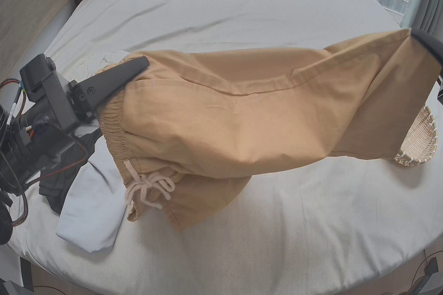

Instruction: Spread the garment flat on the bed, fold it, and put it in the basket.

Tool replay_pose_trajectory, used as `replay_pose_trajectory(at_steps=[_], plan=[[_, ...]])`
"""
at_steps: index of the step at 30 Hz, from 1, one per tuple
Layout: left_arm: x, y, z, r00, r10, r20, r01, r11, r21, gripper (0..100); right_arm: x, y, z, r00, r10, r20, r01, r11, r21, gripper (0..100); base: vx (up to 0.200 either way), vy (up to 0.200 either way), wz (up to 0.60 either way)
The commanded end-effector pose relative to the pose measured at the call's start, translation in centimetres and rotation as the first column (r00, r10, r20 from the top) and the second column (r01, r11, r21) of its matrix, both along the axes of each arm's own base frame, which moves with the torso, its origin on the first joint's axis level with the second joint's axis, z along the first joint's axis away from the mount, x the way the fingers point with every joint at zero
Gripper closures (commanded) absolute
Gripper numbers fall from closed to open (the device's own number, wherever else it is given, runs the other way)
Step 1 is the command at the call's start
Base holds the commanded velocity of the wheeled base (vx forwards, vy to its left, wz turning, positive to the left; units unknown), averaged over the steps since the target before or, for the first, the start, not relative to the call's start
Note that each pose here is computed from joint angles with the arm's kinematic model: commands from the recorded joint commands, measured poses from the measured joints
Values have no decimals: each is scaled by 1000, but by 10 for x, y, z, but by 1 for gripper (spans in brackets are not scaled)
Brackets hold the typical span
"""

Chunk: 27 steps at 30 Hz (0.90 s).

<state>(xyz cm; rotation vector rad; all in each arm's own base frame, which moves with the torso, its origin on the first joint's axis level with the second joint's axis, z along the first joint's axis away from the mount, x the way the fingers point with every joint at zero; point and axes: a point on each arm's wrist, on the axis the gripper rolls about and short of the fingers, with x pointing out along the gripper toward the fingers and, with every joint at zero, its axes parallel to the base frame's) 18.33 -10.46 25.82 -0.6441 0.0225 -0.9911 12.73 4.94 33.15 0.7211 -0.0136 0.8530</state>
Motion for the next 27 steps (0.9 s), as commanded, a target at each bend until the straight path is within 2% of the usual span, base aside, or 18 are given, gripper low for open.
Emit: replay_pose_trajectory(at_steps=[1,5,9,11,13,14,22,27], plan=[[3,8,-6,999,36,-24,-36,999,9,100,-24,-11,34,996,-32,78,30,999,20,100,0,0,0],[5,14,-18,996,67,-62,-66,997,27,100,-18,-14,24,999,-49,19,49,999,-11,100,0,0,0],[4,23,-36,987,106,-117,-100,993,56,100,-4,-16,-11,994,-76,-74,70,994,-82,100,0,0,0],[2,27,-42,984,120,-135,-111,991,68,100,1,-17,-31,990,-71,-122,57,991,-120,100,0,0,0],[2,28,-45,982,123,-141,-114,991,72,100,2,-17,-37,988,-68,-137,50,990,-131,100,0,0,0],[-2,29,-48,983,121,-142,-111,991,73,100,7,-18,-56,982,-59,-177,30,986,-162,100,0,0,0],[-12,31,-47,993,88,-85,-84,995,48,100,16,-18,-94,970,-62,-234,17,982,-188,100,0,0,0],[-12,34,-35,996,88,-26,-89,996,-27,100,19,-24,-104,968,-87,-237,42,981,-188,100,0,0,0]])
